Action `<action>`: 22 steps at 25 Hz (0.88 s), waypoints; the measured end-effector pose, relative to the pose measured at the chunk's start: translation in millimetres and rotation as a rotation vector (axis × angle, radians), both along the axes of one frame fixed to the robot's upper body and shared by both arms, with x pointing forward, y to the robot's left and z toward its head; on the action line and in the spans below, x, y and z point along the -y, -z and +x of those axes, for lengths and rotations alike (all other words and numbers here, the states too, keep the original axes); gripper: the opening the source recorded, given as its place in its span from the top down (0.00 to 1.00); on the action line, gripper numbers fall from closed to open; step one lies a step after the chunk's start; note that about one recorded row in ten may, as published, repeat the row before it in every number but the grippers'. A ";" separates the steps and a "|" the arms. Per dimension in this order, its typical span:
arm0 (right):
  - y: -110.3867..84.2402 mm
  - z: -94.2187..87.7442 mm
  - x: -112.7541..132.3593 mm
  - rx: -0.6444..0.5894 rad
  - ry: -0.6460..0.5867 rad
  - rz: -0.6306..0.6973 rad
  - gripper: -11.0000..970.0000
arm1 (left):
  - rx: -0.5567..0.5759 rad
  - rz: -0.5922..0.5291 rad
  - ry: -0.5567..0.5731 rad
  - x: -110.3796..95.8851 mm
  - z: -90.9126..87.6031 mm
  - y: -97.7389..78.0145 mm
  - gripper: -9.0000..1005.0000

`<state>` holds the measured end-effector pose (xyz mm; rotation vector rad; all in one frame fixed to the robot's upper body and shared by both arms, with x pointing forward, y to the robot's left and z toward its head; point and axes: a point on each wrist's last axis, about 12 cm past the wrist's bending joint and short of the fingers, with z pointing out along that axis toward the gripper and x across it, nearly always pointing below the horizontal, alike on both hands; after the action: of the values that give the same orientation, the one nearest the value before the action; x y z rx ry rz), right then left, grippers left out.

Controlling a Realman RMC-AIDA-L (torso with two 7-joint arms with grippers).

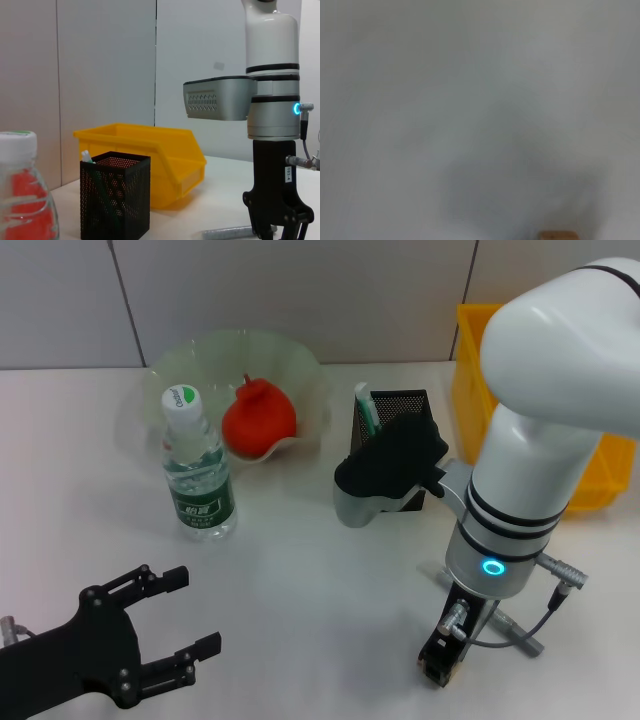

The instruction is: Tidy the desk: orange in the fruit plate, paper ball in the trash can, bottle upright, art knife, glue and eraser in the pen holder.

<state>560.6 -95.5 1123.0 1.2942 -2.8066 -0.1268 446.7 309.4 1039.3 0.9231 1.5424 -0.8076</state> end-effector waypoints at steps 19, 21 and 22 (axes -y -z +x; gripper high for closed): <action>-104.5 29.9 34.7 0.516 0.072 0.312 0.67 | -0.005 -0.005 -0.017 1.0 1.7 1.3 0.20; -105.3 32.6 35.5 0.548 0.070 0.328 0.66 | -0.007 -0.009 -0.021 1.6 1.8 1.4 0.20; -105.2 35.7 36.3 0.580 0.068 0.343 0.66 | -0.007 -0.011 -0.023 1.7 1.9 1.4 0.20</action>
<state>596.3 -131.8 1228.2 1.5043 -3.4404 -0.2886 448.5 307.6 1037.9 0.8931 1.5509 -0.8030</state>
